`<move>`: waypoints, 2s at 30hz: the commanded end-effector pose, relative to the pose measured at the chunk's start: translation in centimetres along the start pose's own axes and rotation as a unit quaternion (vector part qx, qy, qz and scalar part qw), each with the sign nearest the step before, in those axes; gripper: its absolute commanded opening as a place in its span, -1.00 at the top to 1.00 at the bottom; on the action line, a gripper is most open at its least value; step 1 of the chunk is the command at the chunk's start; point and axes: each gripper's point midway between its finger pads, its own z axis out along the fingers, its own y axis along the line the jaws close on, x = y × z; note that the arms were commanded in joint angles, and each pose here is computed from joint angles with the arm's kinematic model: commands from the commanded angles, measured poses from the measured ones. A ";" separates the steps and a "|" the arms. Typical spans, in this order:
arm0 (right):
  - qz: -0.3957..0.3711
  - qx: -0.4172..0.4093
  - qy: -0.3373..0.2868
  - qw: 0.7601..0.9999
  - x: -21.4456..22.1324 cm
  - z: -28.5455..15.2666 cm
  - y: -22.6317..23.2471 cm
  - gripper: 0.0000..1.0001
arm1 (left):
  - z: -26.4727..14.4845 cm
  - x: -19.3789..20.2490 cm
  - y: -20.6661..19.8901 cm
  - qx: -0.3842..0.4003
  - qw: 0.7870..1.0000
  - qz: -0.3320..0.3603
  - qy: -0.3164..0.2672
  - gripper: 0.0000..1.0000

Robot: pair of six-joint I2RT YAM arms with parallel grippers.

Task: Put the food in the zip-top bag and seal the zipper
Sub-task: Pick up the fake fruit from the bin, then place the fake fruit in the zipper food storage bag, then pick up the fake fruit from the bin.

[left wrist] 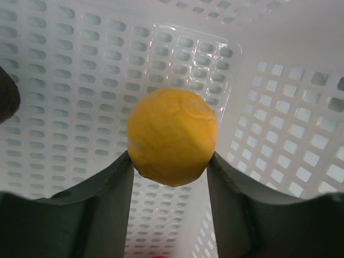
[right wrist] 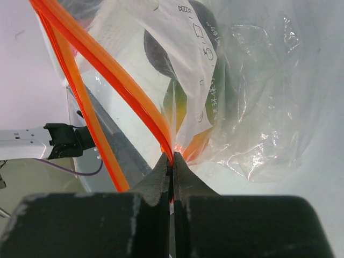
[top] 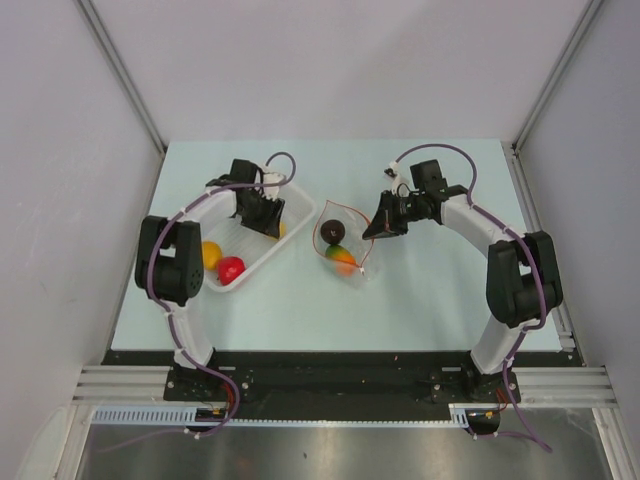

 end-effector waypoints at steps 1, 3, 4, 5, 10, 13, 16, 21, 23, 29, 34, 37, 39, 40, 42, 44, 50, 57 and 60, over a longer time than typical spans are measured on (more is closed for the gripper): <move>-0.013 -0.007 -0.007 1.000 -0.9 -0.1 0.7 1.00 | -4.3 -4.3 -0.9 0.001 0.997 0.031 -0.073 0.02; -0.016 -0.008 -0.008 1.000 -0.9 -0.1 1.0 1.00 | -6.8 -5.5 -1.7 -0.001 0.994 0.036 -0.108 0.06; -0.017 -0.008 -0.008 1.000 -0.9 0.0 1.0 1.00 | -7.6 -6.0 -2.5 0.010 0.992 0.039 -0.120 0.07; -0.017 -0.008 -0.007 1.000 -0.9 0.0 1.0 1.00 | -9.5 -6.9 -3.2 0.010 0.989 0.047 -0.142 0.07; -0.019 -0.008 -0.009 1.000 -1.0 -0.1 1.1 1.00 | -14.1 -9.3 -10.0 0.064 0.972 0.107 -0.199 0.04; -0.020 -0.009 -0.009 1.000 -1.0 -0.1 1.2 1.00 | -16.2 -10.2 -15.3 0.106 0.956 0.154 -0.228 0.01; -0.020 -0.009 -0.010 1.000 -1.1 -0.2 1.2 1.00 | -16.9 -10.7 -19.7 0.136 0.942 0.190 -0.241 -0.02; -0.018 -0.010 -0.011 1.000 -1.2 -0.4 1.1 1.00 | -14.0 -10.0 -23.4 0.147 0.943 0.222 -0.200 -0.08; -0.018 -0.010 -0.013 1.000 -1.3 -0.5 1.2 1.00 | -11.7 -9.2 -23.4 0.144 0.949 0.225 -0.165 -0.17; -0.016 -0.010 -0.015 1.000 -1.4 -0.7 1.1 1.00 | -11.9 -7.9 -21.9 0.116 0.954 0.237 -0.142 -0.92; -0.015 -0.012 -0.012 1.000 -1.3 -0.6 1.2 1.00 | -14.5 -6.5 -18.6 0.102 0.962 0.206 -0.147 -0.99; -0.016 -0.014 -0.012 1.000 -1.3 -0.6 1.3 1.00 | -15.5 -5.1 -13.8 0.083 0.973 0.164 -0.142 -0.99; -0.017 -0.013 -0.011 1.000 -1.2 -0.5 1.3 1.00 | -16.2 -4.1 -9.8 0.055 0.979 0.138 -0.138 -0.99; -0.018 -0.014 -0.011 1.000 -1.2 -0.5 1.4 1.00 | -15.9 -2.8 -8.2 0.042 0.981 0.143 -0.121 -0.99; -0.020 -0.014 -0.011 1.000 -1.2 -0.6 1.5 1.00 | -16.2 -1.3 -4.2 0.010 0.988 0.120 -0.101 -0.99; -0.020 -0.014 -0.011 1.000 -1.2 -0.6 1.5 1.00 | -16.1 0.6 -0.3 -0.037 0.991 0.106 -0.068 -0.99; -0.021 -0.013 -0.009 1.000 -1.0 -0.4 1.5 1.00 | -14.4 4.8 7.1 -0.114 0.989 0.095 0.022 -0.89; -0.023 -0.010 -0.011 1.000 -1.1 -0.4 1.4 1.00 | -11.4 7.6 11.0 -0.167 0.979 0.069 0.089 -0.77; -0.021 -0.011 -0.009 1.000 -1.1 -0.3 1.3 1.00 | -9.6 8.5 11.3 -0.156 0.980 0.064 0.109 -0.74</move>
